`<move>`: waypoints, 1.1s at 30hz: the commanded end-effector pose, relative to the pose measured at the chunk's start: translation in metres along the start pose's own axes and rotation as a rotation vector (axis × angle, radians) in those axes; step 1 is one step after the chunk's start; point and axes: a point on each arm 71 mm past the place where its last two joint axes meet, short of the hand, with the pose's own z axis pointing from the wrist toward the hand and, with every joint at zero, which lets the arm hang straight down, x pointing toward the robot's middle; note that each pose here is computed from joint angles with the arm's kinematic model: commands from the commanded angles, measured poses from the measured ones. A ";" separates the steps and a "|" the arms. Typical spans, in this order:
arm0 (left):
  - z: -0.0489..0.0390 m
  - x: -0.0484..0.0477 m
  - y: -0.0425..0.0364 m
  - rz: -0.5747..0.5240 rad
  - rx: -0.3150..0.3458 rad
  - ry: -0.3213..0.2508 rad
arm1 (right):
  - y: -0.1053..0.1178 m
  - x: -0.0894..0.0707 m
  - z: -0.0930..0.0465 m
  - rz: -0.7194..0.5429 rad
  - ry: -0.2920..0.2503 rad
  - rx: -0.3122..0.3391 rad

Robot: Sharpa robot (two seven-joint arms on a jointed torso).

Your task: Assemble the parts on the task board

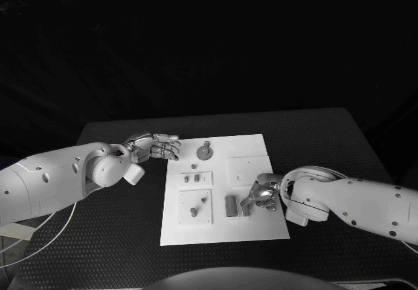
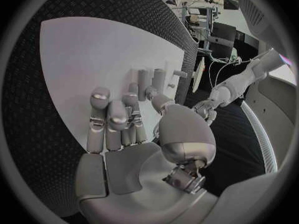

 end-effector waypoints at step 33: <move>0.0006 0.0020 -0.0012 0.000 0.008 0.016 | 0.006 0.005 0.001 0.008 -0.033 -0.047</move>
